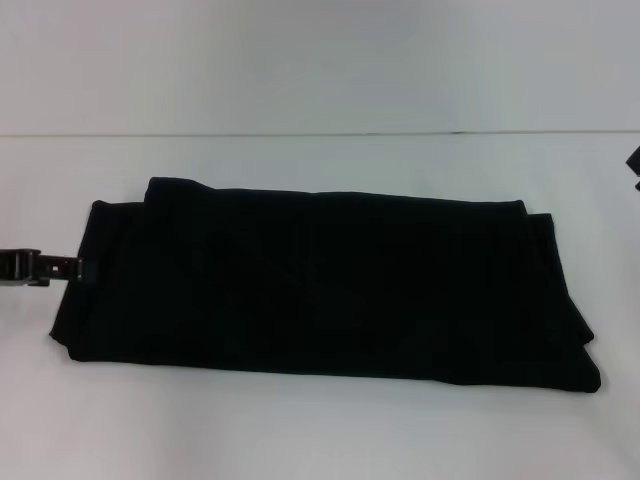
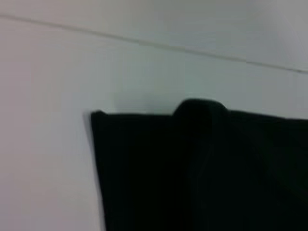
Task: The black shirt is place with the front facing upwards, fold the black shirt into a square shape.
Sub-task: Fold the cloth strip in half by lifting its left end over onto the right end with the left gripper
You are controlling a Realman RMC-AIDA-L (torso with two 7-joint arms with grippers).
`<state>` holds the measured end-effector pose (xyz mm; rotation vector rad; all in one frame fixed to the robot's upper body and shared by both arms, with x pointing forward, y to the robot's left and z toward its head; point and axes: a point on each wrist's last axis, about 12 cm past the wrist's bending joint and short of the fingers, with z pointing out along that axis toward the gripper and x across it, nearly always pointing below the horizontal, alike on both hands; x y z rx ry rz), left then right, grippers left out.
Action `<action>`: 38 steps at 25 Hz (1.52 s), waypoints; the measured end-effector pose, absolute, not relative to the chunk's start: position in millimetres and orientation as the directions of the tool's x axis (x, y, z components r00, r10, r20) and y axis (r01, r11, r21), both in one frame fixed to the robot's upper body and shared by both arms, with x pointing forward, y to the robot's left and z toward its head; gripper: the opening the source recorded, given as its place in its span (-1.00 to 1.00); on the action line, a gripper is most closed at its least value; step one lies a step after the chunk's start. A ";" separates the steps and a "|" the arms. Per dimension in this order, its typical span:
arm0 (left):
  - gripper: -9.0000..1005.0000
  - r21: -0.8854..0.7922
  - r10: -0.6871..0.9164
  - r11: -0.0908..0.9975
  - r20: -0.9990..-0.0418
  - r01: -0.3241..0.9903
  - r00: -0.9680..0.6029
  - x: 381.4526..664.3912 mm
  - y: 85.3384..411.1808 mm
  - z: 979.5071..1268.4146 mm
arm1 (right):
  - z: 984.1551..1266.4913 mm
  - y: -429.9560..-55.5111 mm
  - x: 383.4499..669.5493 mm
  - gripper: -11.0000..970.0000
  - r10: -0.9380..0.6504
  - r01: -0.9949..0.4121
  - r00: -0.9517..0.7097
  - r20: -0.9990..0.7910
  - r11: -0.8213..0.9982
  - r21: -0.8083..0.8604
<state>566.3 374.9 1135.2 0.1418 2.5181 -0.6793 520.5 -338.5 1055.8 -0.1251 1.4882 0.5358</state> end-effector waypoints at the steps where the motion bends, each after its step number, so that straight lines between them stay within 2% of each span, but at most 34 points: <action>1: 0.66 -0.449 -0.032 0.864 -0.503 0.230 -0.863 567.0 374.9 1135.0 | 1055.3 -337.3 520.4 0.79 0.262 -0.418 -0.014 -0.965 0.875 0.243; 8: 0.67 -0.515 -0.034 0.833 -0.410 0.200 -0.912 569.8 378.6 1129.3 | 1051.6 -327.3 519.7 0.79 0.253 -0.460 -0.051 -0.966 0.852 0.248; 18: 0.66 -0.564 -0.128 0.822 -0.323 0.082 -0.938 550.9 393.1 1113.6 | 1046.5 -320.3 519.6 0.79 0.223 -0.484 -0.085 -0.971 0.842 0.236; 29: 0.67 -0.556 -0.173 0.831 -0.317 0.034 -0.933 551.1 394.5 1102.4 | 1042.1 -317.8 516.5 0.79 0.227 -0.485 -0.105 -0.968 0.838 0.249; 38: 0.67 -0.562 -0.161 0.826 -0.314 0.046 -0.936 554.9 386.4 1093.7 | 1041.5 -317.2 515.6 0.79 0.231 -0.486 -0.107 -0.967 0.836 0.253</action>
